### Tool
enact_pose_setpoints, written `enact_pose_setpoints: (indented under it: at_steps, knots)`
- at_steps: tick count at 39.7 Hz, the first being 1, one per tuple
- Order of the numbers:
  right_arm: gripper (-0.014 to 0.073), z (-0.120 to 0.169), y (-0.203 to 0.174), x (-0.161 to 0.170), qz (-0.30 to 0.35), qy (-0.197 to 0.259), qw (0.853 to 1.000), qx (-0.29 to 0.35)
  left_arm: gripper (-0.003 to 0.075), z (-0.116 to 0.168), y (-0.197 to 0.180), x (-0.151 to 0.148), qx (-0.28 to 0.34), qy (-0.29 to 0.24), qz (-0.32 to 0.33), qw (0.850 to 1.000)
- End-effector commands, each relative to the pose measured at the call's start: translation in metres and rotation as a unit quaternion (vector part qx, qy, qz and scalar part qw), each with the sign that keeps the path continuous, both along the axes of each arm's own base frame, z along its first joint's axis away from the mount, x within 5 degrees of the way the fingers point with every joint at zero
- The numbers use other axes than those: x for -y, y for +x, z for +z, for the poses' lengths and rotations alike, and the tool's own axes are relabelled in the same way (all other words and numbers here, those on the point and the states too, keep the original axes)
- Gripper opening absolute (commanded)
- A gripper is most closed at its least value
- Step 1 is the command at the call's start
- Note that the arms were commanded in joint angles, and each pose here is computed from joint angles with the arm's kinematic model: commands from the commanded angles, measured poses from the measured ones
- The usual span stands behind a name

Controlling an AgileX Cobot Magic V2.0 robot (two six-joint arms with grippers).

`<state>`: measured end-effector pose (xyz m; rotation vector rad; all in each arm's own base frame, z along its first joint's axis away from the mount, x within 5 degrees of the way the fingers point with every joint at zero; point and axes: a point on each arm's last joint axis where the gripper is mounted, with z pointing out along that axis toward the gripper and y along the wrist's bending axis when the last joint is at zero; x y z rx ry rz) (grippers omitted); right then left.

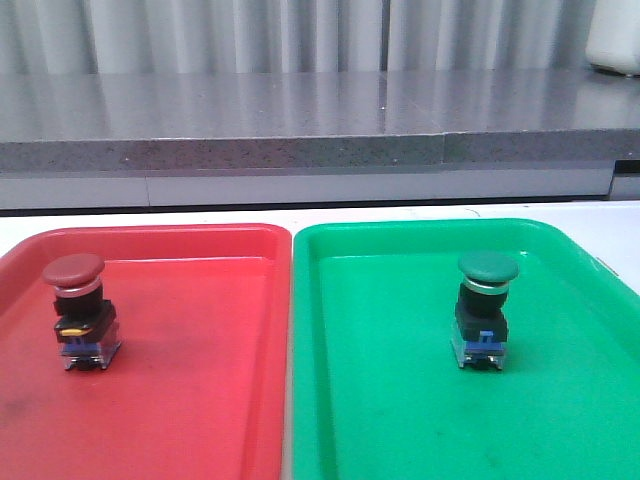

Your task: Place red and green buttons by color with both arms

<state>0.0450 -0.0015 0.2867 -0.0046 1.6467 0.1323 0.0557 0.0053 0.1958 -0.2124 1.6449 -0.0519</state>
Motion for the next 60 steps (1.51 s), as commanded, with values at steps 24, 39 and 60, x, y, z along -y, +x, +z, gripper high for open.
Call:
enact_pose_setpoints:
  at_steps: [24,39,60]
  knots:
    - [-0.0123,0.014,0.0,-0.001,0.004,-0.011,0.999,0.045,-0.002,0.001,0.0,0.0,0.045,-0.004,0.0,0.999]
    - [-0.0123,-0.019,0.006,-0.007,0.027,-0.069,0.996,0.042,-0.002,0.001,0.0,0.0,0.045,-0.004,0.0,0.999]
    - [-0.0123,-0.093,0.01,-0.004,-0.023,-0.034,0.999,0.008,-0.002,0.001,0.0,0.0,0.043,-0.004,0.001,0.999]
